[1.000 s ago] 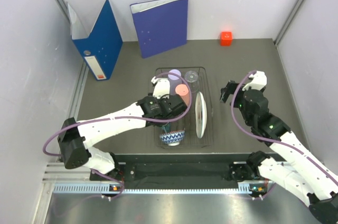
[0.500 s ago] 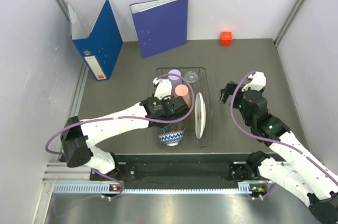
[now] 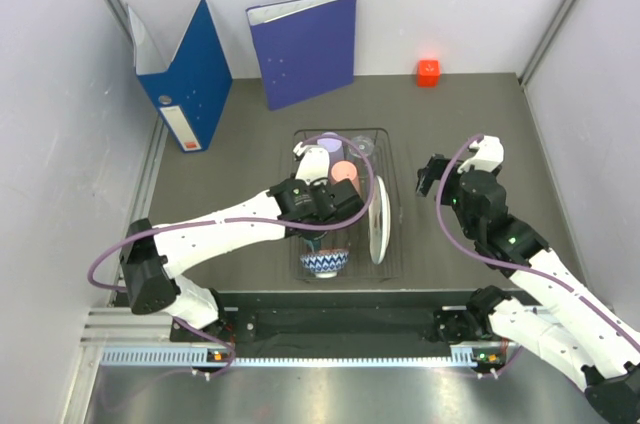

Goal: Unload the mixed dishes from the dish rack
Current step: Pick up the plate from the dish rack.

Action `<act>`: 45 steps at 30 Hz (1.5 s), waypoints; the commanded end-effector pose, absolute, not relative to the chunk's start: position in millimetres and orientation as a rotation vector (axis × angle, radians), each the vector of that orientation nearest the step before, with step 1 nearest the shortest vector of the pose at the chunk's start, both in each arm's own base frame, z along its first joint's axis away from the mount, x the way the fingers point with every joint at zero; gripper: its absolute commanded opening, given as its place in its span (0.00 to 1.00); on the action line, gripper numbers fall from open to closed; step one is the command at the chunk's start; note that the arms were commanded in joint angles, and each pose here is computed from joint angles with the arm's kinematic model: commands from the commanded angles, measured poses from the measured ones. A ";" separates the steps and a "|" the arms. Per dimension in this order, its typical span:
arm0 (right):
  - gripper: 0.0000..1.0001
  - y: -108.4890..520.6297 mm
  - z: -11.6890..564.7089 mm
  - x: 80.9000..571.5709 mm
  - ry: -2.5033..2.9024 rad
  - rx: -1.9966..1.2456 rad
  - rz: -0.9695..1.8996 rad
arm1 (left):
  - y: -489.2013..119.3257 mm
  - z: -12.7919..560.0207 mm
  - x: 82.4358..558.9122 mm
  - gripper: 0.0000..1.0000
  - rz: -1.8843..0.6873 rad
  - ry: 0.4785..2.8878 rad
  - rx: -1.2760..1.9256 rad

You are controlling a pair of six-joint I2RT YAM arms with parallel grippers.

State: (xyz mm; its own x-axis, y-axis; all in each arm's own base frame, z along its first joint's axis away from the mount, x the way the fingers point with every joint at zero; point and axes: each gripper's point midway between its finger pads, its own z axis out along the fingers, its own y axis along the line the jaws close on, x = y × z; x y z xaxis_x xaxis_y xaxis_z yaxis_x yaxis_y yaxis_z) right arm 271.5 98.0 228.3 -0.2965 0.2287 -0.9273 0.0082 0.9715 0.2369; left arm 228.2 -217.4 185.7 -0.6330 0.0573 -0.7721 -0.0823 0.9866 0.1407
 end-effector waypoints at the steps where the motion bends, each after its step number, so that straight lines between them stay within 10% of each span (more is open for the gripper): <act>1: 1.00 101.6 235.6 273.1 1.839 0.179 0.247 | -230.6 238.8 235.7 0.00 0.071 2.140 -0.074; 27: 1.00 103.2 260.8 269.8 1.796 0.214 0.309 | -220.4 358.9 248.2 0.00 -0.063 1.930 -0.107; 45: 1.00 138.7 378.9 266.7 1.637 0.198 0.640 | -281.6 486.6 290.4 0.00 -1.242 1.621 0.137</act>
